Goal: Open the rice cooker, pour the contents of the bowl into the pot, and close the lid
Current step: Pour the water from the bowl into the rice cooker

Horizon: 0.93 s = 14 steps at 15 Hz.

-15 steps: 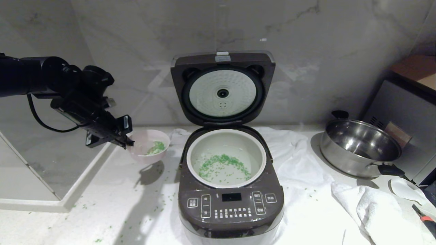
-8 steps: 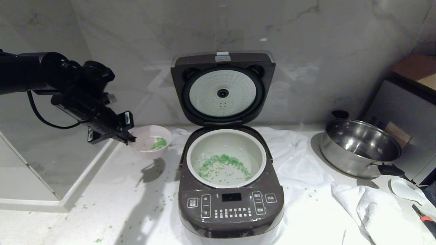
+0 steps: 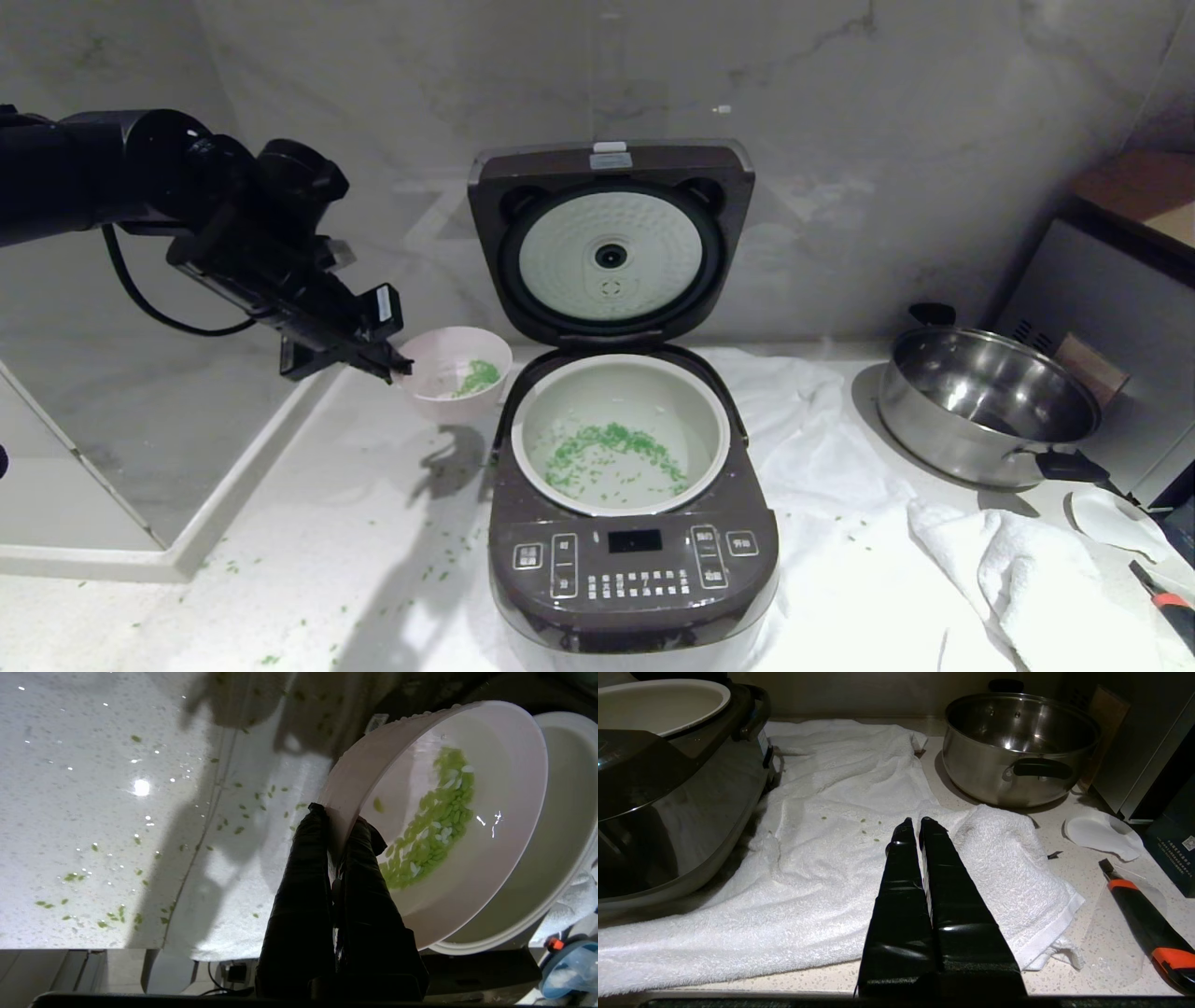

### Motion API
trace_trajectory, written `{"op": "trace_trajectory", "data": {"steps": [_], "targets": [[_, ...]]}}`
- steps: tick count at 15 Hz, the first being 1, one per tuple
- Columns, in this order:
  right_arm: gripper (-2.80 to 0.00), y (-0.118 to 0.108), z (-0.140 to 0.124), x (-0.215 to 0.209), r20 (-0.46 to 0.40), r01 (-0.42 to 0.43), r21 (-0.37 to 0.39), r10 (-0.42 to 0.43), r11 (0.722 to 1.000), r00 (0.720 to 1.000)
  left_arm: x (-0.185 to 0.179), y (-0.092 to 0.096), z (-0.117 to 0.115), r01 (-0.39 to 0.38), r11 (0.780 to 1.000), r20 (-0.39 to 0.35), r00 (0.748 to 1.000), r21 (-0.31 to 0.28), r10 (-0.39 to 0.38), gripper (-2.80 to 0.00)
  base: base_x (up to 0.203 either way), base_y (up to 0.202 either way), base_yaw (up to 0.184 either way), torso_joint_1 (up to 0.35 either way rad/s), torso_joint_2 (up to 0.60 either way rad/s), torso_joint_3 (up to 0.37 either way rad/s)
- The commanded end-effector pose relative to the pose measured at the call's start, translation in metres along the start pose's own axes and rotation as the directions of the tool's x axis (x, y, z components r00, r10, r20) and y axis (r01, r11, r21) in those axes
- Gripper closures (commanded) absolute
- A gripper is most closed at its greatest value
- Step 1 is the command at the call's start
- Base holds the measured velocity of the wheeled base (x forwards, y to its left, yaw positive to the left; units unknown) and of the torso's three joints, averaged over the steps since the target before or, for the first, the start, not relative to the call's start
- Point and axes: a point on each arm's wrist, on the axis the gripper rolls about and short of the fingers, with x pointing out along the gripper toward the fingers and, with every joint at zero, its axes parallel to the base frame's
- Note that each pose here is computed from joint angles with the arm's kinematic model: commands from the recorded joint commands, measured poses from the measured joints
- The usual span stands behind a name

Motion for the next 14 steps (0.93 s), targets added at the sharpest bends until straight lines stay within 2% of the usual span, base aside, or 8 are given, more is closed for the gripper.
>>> {"op": "trace_trajectory", "data": {"steps": [1, 7, 11, 14], "targets": [[0.00, 0.000, 0.000, 0.000, 0.000, -0.001, -0.001, 0.001, 1.000, 1.000, 0.003, -0.011, -0.008, 0.011, 1.000, -0.024, 1.000, 0.007, -0.011, 0.00, 0.000, 0.000, 0.000, 0.000, 0.00, 0.000], [0.00, 0.000, 0.000, 0.000, 0.000, -0.001, -0.001, 0.001, 1.000, 1.000, 0.012, -0.037, -0.029, 0.030, 0.999, -0.084, 0.996, -0.038, -0.033, 0.00, 0.000, 0.000, 0.000, 0.000, 0.00, 0.000], [0.00, 0.000, 0.000, 0.000, 0.000, -0.001, -0.001, 0.001, 1.000, 1.000, 0.017, -0.054, -0.041, 0.050, 0.999, -0.111, 0.992, -0.016, -0.051, 0.00, 0.000, 0.000, 0.000, 0.000, 0.00, 0.000], [0.00, 0.000, 0.000, 0.000, 0.000, -0.001, -0.001, 0.001, 1.000, 1.000, 0.030, -0.069, -0.054, 0.056, 0.998, -0.161, 0.985, -0.017, -0.058, 0.00, 0.000, 0.000, 0.000, 0.000, 0.00, 0.000]]}}
